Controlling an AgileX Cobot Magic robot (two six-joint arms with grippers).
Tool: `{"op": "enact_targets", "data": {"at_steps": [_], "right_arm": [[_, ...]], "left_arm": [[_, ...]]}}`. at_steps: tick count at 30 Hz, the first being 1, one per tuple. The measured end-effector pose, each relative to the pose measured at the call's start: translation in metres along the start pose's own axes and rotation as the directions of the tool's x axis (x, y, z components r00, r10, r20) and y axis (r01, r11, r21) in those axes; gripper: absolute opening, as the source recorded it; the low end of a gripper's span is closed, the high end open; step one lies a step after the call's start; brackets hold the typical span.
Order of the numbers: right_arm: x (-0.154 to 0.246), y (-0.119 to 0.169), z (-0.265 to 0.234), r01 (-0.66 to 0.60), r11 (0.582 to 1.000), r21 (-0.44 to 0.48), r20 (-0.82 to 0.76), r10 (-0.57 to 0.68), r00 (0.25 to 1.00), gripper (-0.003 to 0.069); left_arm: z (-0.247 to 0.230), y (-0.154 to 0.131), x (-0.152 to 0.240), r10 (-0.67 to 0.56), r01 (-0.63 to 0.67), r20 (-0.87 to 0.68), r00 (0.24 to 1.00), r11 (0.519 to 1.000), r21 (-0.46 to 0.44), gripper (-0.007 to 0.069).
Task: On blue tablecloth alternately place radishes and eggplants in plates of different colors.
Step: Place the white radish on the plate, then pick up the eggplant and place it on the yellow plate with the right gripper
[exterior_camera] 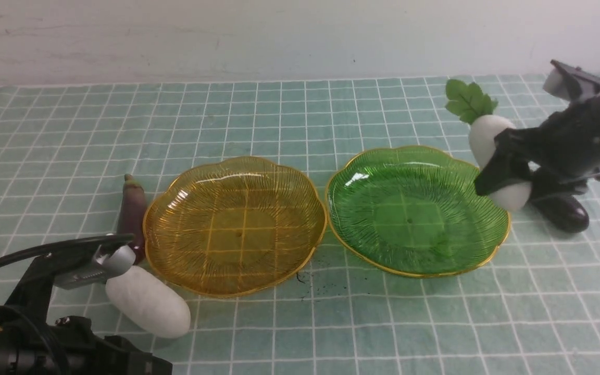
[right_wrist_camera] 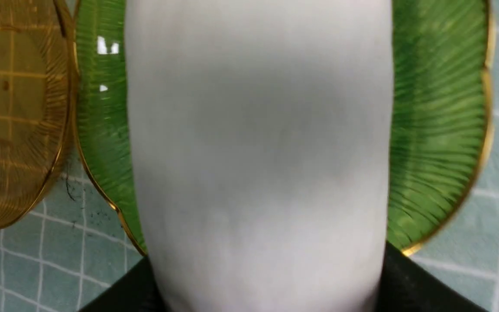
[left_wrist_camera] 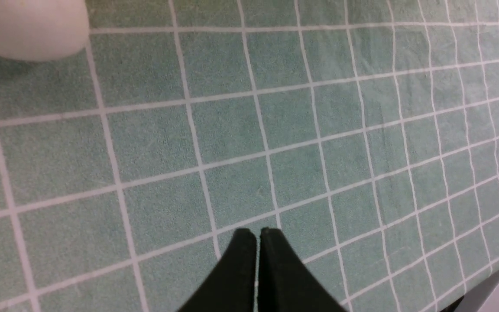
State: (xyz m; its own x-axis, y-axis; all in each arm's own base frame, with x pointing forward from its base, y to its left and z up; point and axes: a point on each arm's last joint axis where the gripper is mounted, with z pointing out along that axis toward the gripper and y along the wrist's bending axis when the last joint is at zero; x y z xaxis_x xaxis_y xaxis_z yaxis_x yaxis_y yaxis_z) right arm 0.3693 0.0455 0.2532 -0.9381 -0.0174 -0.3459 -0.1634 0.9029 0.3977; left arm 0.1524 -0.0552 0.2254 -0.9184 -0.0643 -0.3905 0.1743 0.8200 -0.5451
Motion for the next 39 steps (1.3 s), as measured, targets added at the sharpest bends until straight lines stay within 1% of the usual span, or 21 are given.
{"op": "enact_targets", "data": {"at_steps": [2, 3, 6, 9, 14, 16, 19, 20, 23, 25, 27, 29, 33, 35, 37, 38, 39], "right_arm": [[-0.001, 0.005, 0.018, 0.045, 0.999, -0.017, -0.017, -0.045, 0.999, 0.0461], [-0.001, 0.005, 0.02, 0.044, 0.999, -0.019, -0.019, -0.045, 0.999, 0.0461], [0.002, 0.006, 0.045, 0.059, 0.998, -0.03, -0.075, -0.061, 0.995, 0.0461], [0.003, 0.002, 0.058, 0.051, 0.998, -0.029, -0.099, -0.053, 0.994, 0.0461], [0.003, -0.002, 0.064, 0.051, 0.999, -0.015, -0.098, -0.052, 0.994, 0.0461], [0.003, -0.003, 0.064, 0.055, 0.998, -0.011, -0.097, -0.055, 0.994, 0.048], [0.002, -0.003, 0.064, 0.056, 0.998, -0.009, -0.096, -0.056, 0.994, 0.0564], [0.003, -0.003, 0.064, 0.059, 0.998, -0.006, -0.097, -0.059, 0.994, 0.0611], [0.002, -0.004, 0.063, 0.083, 0.997, 0.008, -0.114, -0.081, 0.99, 0.0669], [-0.002, -0.005, 0.057, 0.138, 0.99, 0.042, -0.128, -0.131, 0.983, 0.0685], [-0.008, -0.007, 0.051, 0.173, 0.982, 0.08, -0.128, -0.162, 0.979, 0.0687], [-0.014, -0.013, 0.044, 0.196, 0.971, 0.137, -0.123, -0.179, 0.976, 0.0686], [-0.027, -0.029, 0.028, 0.167, 0.95, 0.264, -0.083, -0.15, 0.985, 0.0671], [-0.032, -0.044, 0.021, 0.127, 0.927, 0.352, -0.044, -0.119, 0.992, 0.0655], [-0.034, -0.053, 0.018, 0.106, 0.908, 0.404, -0.022, -0.106, 0.994, 0.0645], [-0.035, -0.062, 0.018, 0.095, 0.89, 0.445, -0.012, -0.1, 0.995, 0.0631], [-0.035, -0.063, 0.019, 0.091, 0.891, 0.445, -0.012, -0.095, 0.995, 0.0628]], "left_arm": [[0.0, 0.0, 0.0, 0.0, 0.0, 0.005, 1.0, 1.0, -0.003, -0.0006], [0.0, 0.0, -0.001, 0.0, 0.0, 0.006, 1.0, 1.0, -0.004, -0.0006], [0.0, 0.001, -0.001, 0.0, 0.0, 0.01, 1.0, 1.0, -0.006, -0.0006], [0.0, 0.001, -0.001, 0.0, 0.0, 0.01, 1.0, 1.0, -0.006, -0.0006], [0.0, 0.001, -0.001, 0.0, 0.0, 0.01, 1.0, 1.0, -0.006, -0.0006], [0.0, 0.001, -0.001, 0.0, 0.0, 0.01, 1.0, 1.0, -0.006, -0.0006], [0.0, 0.001, -0.001, 0.0, 0.0, 0.01, 1.0, 1.0, -0.006, -0.0006], [0.0, 0.001, -0.001, 0.0, 0.0, 0.01, 1.0, 1.0, -0.006, -0.0006], [0.0, 0.001, -0.001, 0.001, -0.001, 0.01, 1.0, 1.0, -0.006, -0.0006], [0.0, 0.001, -0.001, 0.001, -0.001, 0.01, 1.0, 1.0, -0.006, -0.0006], [0.0, 0.001, -0.001, 0.002, -0.002, 0.01, 1.0, 1.0, -0.006, -0.0006], [0.0, 0.001, -0.001, 0.002, -0.002, 0.01, 1.0, 1.0, -0.006, -0.0006], [0.0, 0.001, -0.001, 0.002, -0.002, 0.01, 1.0, 1.0, -0.006, -0.0006], [0.0, 0.001, -0.001, 0.002, -0.002, 0.01, 1.0, 1.0, -0.006, -0.0006], [0.0, 0.001, -0.001, 0.002, -0.002, 0.01, 1.0, 1.0, -0.006, -0.0006], [0.0, 0.001, -0.001, 0.003, -0.003, 0.01, 1.0, 1.0, -0.006, -0.0006], [0.0, 0.001, -0.001, 0.003, -0.003, 0.01, 1.0, 1.0, -0.006, -0.0006]]}}
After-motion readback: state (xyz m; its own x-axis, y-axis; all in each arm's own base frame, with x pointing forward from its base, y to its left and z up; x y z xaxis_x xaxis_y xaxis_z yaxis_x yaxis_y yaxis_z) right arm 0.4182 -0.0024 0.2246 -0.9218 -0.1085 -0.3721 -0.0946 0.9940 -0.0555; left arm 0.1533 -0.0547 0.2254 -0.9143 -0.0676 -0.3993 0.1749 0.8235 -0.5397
